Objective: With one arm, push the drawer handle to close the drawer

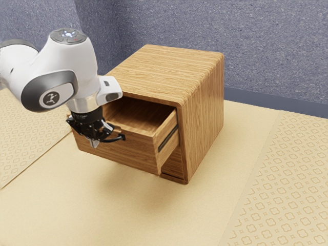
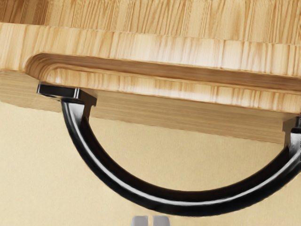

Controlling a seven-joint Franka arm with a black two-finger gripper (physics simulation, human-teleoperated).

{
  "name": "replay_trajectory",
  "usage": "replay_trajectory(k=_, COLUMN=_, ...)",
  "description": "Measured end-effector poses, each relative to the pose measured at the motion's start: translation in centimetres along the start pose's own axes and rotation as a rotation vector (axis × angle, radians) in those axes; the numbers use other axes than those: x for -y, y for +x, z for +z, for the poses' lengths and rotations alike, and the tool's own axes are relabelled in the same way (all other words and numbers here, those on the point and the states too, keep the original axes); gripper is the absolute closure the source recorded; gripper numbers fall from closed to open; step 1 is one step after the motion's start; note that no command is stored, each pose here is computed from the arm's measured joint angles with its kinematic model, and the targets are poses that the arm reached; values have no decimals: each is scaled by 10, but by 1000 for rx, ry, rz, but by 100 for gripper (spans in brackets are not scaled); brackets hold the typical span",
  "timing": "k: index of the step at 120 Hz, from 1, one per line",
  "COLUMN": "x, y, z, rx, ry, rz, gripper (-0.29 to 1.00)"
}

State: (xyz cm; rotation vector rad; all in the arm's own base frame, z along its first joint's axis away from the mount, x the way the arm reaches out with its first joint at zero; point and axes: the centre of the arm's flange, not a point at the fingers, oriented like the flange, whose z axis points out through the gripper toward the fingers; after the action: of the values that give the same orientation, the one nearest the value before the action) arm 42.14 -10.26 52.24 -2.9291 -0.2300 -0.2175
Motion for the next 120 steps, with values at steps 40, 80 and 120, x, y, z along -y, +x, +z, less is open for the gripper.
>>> replay_trajectory(k=40, x=-12, y=17, z=5, rx=-70, ry=-2, rz=37, gripper=79)
replay_trajectory(k=80, x=-20, y=38, z=4, rx=-130, ry=15, rz=69, gripper=79)
replay_trajectory(k=120, x=-26, y=53, z=15, rx=-164, ry=35, rz=100, gripper=79)
